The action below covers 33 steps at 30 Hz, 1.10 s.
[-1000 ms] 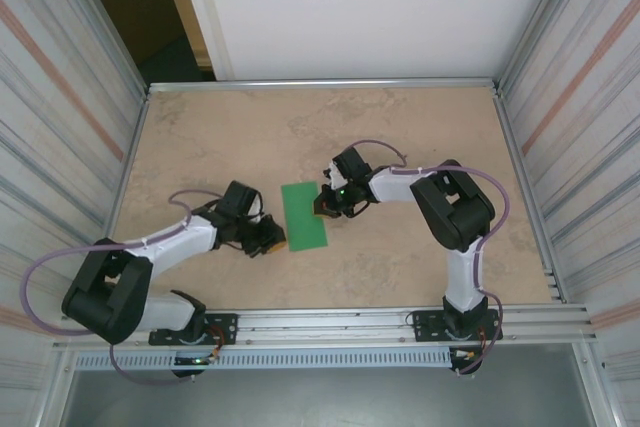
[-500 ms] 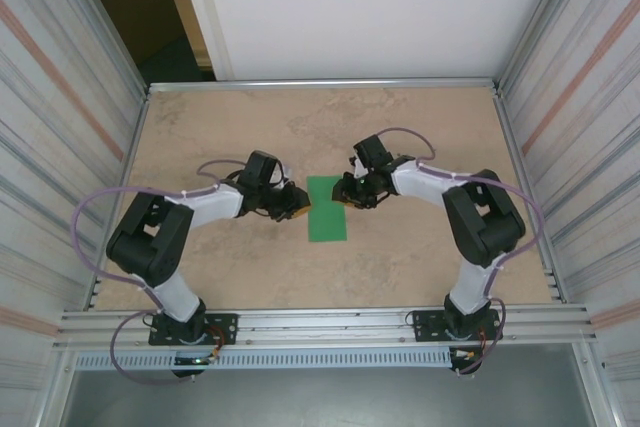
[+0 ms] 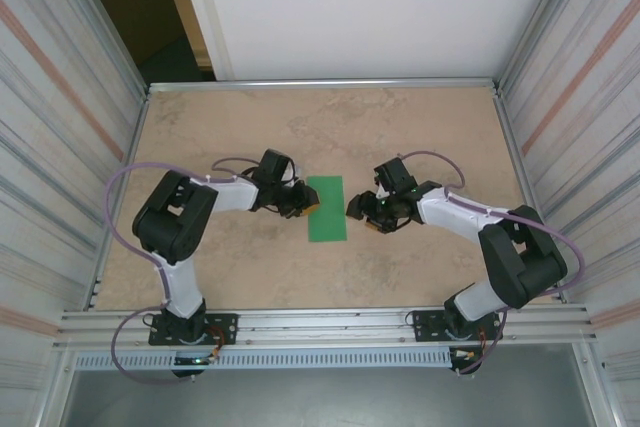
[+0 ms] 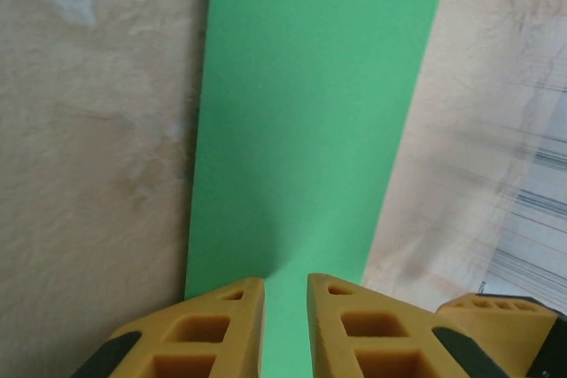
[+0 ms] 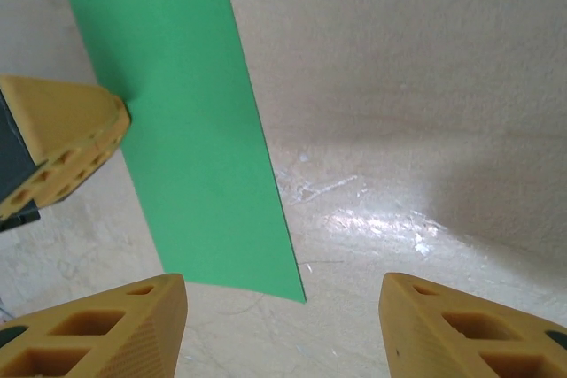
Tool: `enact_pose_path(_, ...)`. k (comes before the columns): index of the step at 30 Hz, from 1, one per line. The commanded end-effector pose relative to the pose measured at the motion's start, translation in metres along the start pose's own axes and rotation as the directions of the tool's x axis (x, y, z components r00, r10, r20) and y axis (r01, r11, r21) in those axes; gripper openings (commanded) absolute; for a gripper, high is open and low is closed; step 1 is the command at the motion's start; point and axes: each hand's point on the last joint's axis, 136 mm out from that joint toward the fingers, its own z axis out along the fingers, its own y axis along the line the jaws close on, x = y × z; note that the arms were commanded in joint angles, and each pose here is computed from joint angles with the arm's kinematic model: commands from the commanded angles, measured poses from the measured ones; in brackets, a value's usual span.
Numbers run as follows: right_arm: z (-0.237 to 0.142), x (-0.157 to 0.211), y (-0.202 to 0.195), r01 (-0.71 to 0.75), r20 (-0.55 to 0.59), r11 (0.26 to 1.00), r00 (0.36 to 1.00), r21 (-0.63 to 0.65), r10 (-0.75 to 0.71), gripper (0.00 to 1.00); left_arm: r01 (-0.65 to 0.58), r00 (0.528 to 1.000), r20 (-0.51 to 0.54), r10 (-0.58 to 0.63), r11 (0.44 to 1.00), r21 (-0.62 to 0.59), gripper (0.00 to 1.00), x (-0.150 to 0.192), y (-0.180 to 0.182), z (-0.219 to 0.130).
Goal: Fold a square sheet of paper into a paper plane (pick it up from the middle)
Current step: Fold the triangle a second time at the center of the table.
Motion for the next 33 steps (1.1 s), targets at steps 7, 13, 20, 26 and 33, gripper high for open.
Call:
enact_pose_path(7, 0.01, 0.009, 0.006, -0.054, -0.044, 0.998, 0.998, -0.017, 0.054, 0.57, 0.087, 0.996, 0.0, -0.088, 0.992, -0.096, 0.2, 0.005, 0.034, 0.011)
enact_pose_path(13, 0.018, 0.016, 0.006, -0.071, -0.076, 0.997, 0.995, -0.016, 0.069, 0.55, 0.148, 0.989, 0.011, -0.148, 0.982, -0.119, 0.2, 0.011, 0.044, 0.01)
enact_pose_path(20, 0.028, 0.027, 0.008, -0.078, -0.151, 0.997, 0.986, -0.014, 0.075, 0.45, 0.203, 0.979, 0.026, -0.201, 0.967, -0.152, 0.2, 0.013, 0.052, 0.009)
enact_pose_path(26, 0.034, 0.033, 0.009, -0.069, -0.183, 0.998, 0.981, -0.011, 0.066, 0.38, 0.224, 0.974, 0.031, -0.222, 0.964, -0.14, 0.2, 0.013, 0.052, 0.01)
enact_pose_path(33, 0.034, 0.033, 0.013, -0.056, -0.181, 0.998, 0.982, -0.018, 0.052, 0.31, 0.232, 0.973, 0.028, -0.23, 0.962, -0.142, 0.2, 0.014, 0.054, 0.011)
